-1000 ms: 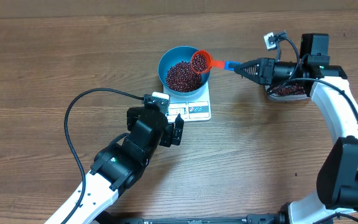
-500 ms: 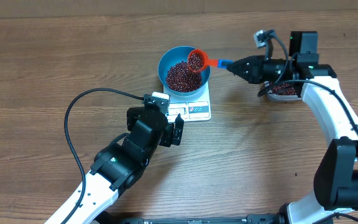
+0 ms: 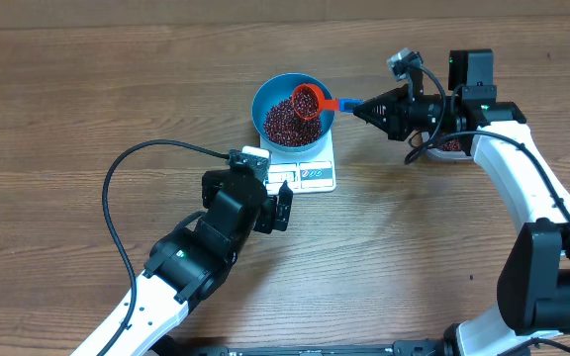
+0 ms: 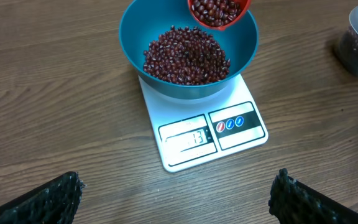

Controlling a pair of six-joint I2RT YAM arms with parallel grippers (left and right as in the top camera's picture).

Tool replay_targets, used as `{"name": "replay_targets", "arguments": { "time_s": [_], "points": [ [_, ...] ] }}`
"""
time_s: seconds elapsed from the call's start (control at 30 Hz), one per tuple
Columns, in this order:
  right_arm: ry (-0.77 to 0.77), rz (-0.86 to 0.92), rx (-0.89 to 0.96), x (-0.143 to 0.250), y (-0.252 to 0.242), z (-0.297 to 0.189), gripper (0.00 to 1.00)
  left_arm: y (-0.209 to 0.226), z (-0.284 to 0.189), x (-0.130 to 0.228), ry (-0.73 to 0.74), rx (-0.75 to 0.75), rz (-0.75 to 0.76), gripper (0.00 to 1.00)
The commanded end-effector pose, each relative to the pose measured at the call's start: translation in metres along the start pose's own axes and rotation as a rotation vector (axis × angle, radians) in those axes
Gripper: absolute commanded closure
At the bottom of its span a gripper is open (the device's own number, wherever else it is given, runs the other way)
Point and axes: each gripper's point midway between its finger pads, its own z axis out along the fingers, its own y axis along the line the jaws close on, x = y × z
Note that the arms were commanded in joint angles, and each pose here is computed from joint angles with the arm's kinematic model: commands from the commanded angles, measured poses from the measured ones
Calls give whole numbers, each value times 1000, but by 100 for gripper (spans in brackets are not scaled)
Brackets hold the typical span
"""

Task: Scoop item into bowl and weigh 150g on scale
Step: 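Tilt the red scoop with the right gripper to pour beans into bowl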

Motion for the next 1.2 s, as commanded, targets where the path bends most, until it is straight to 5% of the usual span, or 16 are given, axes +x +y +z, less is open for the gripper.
{"name": "replay_targets", "arguments": {
  "time_s": [0.0,1.17],
  "points": [
    [-12,-155,3,-8,0,-1,96,1,-3,-11,-26,-7,-27,0],
    [-22,-306,76,-16,-13,-2,96,1,-3,-11,-26,-7,-27,0]
  ]
}}
